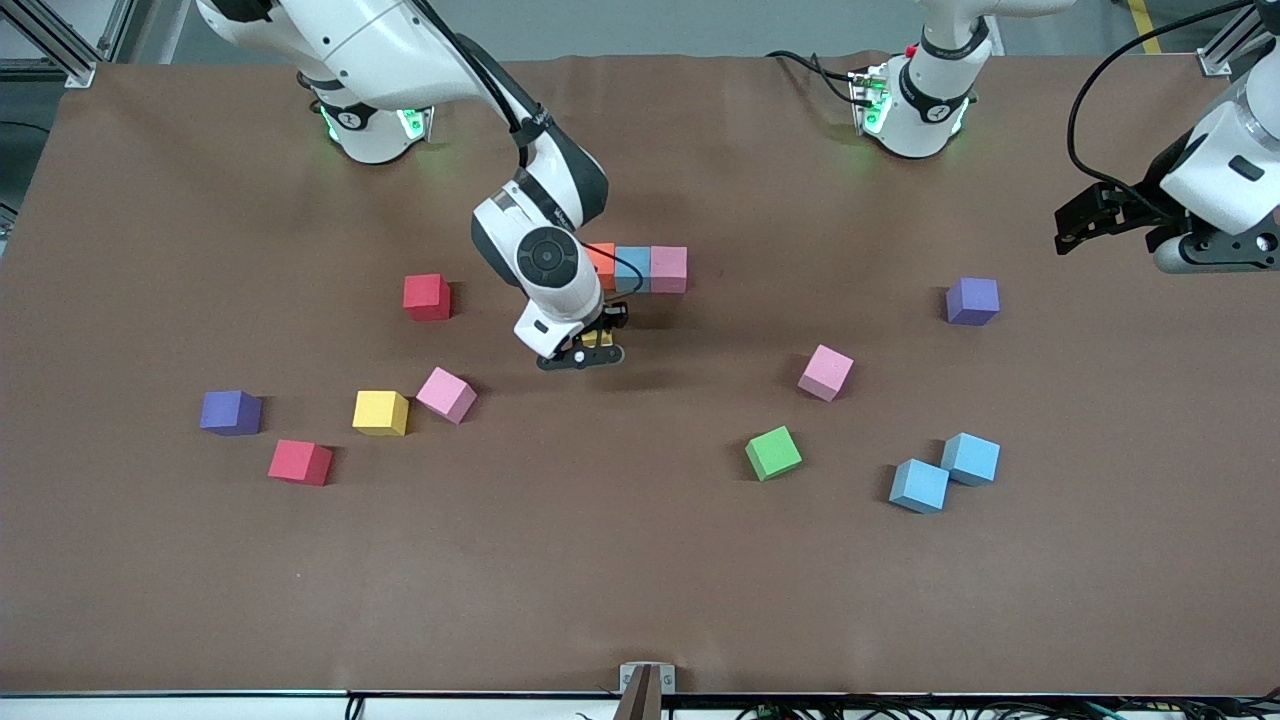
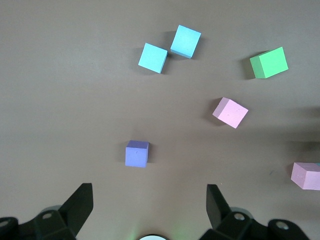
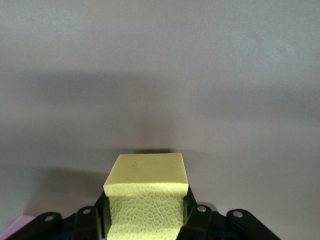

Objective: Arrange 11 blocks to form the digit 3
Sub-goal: 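Carry the yellow block to beside the orange block with the right gripper, then lower the yellow block and open the right gripper, then move the right gripper to the pink block near the red block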

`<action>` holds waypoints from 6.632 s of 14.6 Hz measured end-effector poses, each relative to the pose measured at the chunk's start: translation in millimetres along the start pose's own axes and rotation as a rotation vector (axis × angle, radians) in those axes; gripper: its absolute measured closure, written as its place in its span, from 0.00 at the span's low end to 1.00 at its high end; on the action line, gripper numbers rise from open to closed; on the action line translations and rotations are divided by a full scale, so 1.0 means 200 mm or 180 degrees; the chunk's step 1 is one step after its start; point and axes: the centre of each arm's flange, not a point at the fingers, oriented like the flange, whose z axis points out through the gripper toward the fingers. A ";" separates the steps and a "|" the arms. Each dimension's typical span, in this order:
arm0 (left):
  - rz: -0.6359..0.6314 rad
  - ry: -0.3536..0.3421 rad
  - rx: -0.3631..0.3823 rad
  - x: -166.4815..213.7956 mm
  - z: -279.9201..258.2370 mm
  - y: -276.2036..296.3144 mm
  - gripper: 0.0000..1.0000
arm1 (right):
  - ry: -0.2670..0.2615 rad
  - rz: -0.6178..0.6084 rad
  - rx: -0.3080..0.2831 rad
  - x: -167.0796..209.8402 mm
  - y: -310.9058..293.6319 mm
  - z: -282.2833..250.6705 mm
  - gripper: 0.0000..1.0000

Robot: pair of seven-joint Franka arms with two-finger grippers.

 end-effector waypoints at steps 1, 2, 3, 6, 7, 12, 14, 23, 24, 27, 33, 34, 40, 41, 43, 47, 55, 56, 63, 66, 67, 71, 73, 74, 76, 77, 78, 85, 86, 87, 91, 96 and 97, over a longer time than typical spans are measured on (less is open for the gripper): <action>0.0010 0.0000 -0.0013 0.00 0.00 0.00 0.00 | 0.0016 -0.0004 0.0002 -0.01 0.01 -0.02 0.44; 0.0041 -0.0001 -0.0025 0.00 0.00 0.00 0.00 | 0.0034 -0.0009 0.0008 -0.02 0.01 -0.04 0.44; 0.0082 0.0000 -0.0030 0.00 0.00 0.01 0.00 | 0.0073 -0.0014 0.0027 -0.03 0.01 -0.04 0.44; 0.0199 0.0006 -0.0032 0.00 0.00 0.00 0.00 | 0.0161 -0.0028 0.0074 -0.07 0.02 0.01 0.44; 0.0236 0.0007 -0.0032 0.00 0.00 0.00 0.00 | 0.0163 -0.0030 0.0073 -0.08 0.03 0.03 0.44; 0.0279 0.0020 -0.0033 0.00 -0.01 -0.01 0.00 | 0.0104 -0.0035 0.0028 -0.12 0.04 0.09 0.44; 0.0322 0.0023 -0.0033 0.00 -0.01 -0.01 0.00 | 0.0098 -0.0039 0.0024 -0.12 0.04 0.09 0.44; 0.0372 0.0033 -0.0033 -0.01 -0.02 -0.01 0.00 | 0.0070 0.0022 -0.0002 -0.19 -0.03 0.12 0.44; 0.0372 0.0036 -0.0033 -0.01 -0.02 -0.01 0.00 | 0.0066 0.0043 -0.0005 -0.20 -0.04 0.13 0.44; 0.0401 0.0041 -0.0033 -0.01 -0.02 -0.01 0.00 | 0.0055 0.0081 -0.0015 -0.22 -0.05 0.15 0.44; 0.0424 0.0041 -0.0033 -0.01 -0.03 -0.01 0.00 | 0.0053 0.0105 -0.0017 -0.22 -0.05 0.15 0.44; 0.0426 0.0041 -0.0033 -0.01 -0.03 0.00 0.00 | 0.0053 0.0108 -0.0017 -0.22 -0.06 0.15 0.44; 0.0461 0.0043 -0.0032 -0.01 -0.03 0.01 0.00 | 0.0051 0.0122 -0.0019 -0.22 -0.06 0.15 0.44; 0.0476 0.0043 -0.0032 -0.01 -0.03 0.01 0.00 | 0.0051 0.0139 -0.0019 -0.22 -0.06 0.15 0.44; 0.0512 0.0043 -0.0031 -0.01 -0.03 0.01 0.00 | 0.0051 0.0199 -0.0019 -0.23 -0.06 0.15 0.44; 0.0543 0.0044 -0.0041 -0.01 -0.03 0.01 0.00 | 0.0049 0.0223 -0.0021 -0.23 -0.06 0.15 0.44; 0.0565 0.0044 -0.0047 -0.01 -0.03 0.02 0.00 | 0.0044 0.0224 -0.0024 -0.23 -0.06 0.15 0.44; 0.0568 0.0044 -0.0047 -0.01 -0.03 0.02 0.00 | 0.0043 0.0224 -0.0025 -0.23 -0.06 0.15 0.44; 0.0574 0.0043 -0.0078 -0.01 -0.03 0.03 0.00 | 0.0032 0.0224 -0.0035 -0.23 -0.06 0.16 0.44; 0.0574 0.0043 -0.0079 -0.01 -0.03 0.03 0.00 | 0.0031 0.0225 -0.0036 -0.23 -0.06 0.16 0.44; 0.0574 0.0043 -0.0079 -0.01 -0.03 0.03 0.00 | 0.0029 0.0225 -0.0037 -0.23 -0.06 0.16 0.44; 0.0575 0.0043 -0.0079 -0.01 -0.03 0.03 0.00 | 0.0017 0.0226 -0.0047 -0.23 -0.05 0.16 0.40; 0.0576 0.0043 -0.0080 -0.01 -0.03 0.03 0.00 | -0.0034 0.0234 -0.0090 -0.25 -0.04 0.19 0.20; 0.0577 0.0043 -0.0080 -0.01 -0.03 0.03 0.00 | -0.0044 0.0238 -0.0099 -0.25 -0.03 0.20 0.11; 0.0580 0.0043 -0.0080 -0.01 -0.03 0.03 0.00 | -0.0034 0.0249 -0.0096 -0.24 -0.03 0.20 0.00; 0.0581 0.0043 -0.0080 -0.02 -0.03 0.03 0.00 | -0.0016 0.0260 -0.0086 -0.23 -0.03 0.19 0.00; 0.0582 0.0043 -0.0080 -0.02 -0.03 0.03 0.00 | 0.0007 0.0285 -0.0078 -0.21 -0.02 0.16 0.00; 0.0591 0.0044 -0.0080 -0.02 -0.03 0.04 0.00 | 0.0131 0.0801 -0.0143 0.19 0.26 -0.50 0.00; 0.0598 0.0044 -0.0080 -0.02 -0.03 0.04 0.00 | 0.0205 0.0937 -0.0125 0.27 0.38 -0.59 0.00; 0.0602 0.0044 -0.0080 -0.02 -0.03 0.04 0.00 | 0.0279 0.1088 -0.0112 0.34 0.52 -0.64 0.00; 0.0604 0.0044 -0.0080 -0.02 -0.03 0.04 0.00 | 0.0333 0.1556 -0.0126 0.52 0.99 -0.61 0.00; 0.0603 0.0066 -0.0080 -0.01 -0.03 0.04 0.00 | 0.0212 0.1729 -0.0183 0.54 1.13 -0.45 0.00; 0.0603 0.0077 -0.0080 -0.01 -0.03 0.04 0.00 | 0.0203 0.1749 -0.0193 0.54 1.14 -0.41 0.00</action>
